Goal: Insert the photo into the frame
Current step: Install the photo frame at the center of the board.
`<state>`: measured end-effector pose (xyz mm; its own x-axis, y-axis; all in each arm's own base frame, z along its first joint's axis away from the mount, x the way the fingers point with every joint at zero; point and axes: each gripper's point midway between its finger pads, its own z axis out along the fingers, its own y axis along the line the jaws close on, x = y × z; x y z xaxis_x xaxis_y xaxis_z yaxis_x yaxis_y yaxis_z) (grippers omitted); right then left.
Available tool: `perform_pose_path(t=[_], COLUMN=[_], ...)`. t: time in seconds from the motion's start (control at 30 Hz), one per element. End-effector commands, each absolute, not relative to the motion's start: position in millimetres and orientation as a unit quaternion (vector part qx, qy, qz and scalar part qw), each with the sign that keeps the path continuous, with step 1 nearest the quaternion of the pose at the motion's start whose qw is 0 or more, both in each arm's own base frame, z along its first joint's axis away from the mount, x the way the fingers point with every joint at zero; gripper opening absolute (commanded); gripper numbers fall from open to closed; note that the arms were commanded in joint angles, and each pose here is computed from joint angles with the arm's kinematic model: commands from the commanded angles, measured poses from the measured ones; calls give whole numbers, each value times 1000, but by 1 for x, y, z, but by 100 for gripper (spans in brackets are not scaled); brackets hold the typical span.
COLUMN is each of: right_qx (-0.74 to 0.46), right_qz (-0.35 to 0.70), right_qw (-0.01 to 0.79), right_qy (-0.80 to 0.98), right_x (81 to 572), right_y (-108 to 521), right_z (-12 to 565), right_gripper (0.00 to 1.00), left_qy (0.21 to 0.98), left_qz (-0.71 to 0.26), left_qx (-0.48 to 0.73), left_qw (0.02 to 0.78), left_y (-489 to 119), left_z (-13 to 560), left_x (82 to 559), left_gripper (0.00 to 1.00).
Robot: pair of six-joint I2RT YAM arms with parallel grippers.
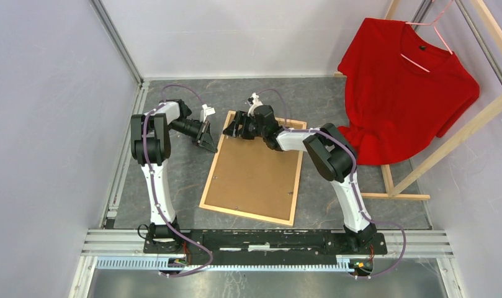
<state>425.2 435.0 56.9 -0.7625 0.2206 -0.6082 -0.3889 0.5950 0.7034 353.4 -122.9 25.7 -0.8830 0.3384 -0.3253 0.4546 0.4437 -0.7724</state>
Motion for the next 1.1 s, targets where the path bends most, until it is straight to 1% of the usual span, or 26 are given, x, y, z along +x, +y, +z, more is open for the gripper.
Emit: perform_pose_path(t=[0.0, 0.17, 0.4, 0.63, 0.87, 1.07], right_qx=[-68, -87, -99, -88, -97, -93], right_qz=[443, 454, 465, 432, 412, 406], right_qw=[348, 326, 313, 331, 352, 353], right_qy=[823, 825, 822, 834, 835, 838], right_x=[421, 406, 397, 409, 409, 416], right_y=[426, 446, 468, 460, 447, 445], right_z=[67, 56, 55, 48, 59, 53], right_gripper=[77, 77, 76, 76, 76, 76], left_qy=[848, 847, 847, 848, 849, 848], left_qz=[-462, -463, -462, -462, -459, -461], left_qx=[256, 254, 255, 254, 257, 254], left_qw=[55, 53, 55, 53, 51, 51], left_y=[-121, -122, -122, -121, -120, -121], left_z=[15, 14, 15, 14, 12, 13], left_x=[347, 346, 348, 347, 345, 345], left_gripper=[21, 20, 20, 20, 19, 19])
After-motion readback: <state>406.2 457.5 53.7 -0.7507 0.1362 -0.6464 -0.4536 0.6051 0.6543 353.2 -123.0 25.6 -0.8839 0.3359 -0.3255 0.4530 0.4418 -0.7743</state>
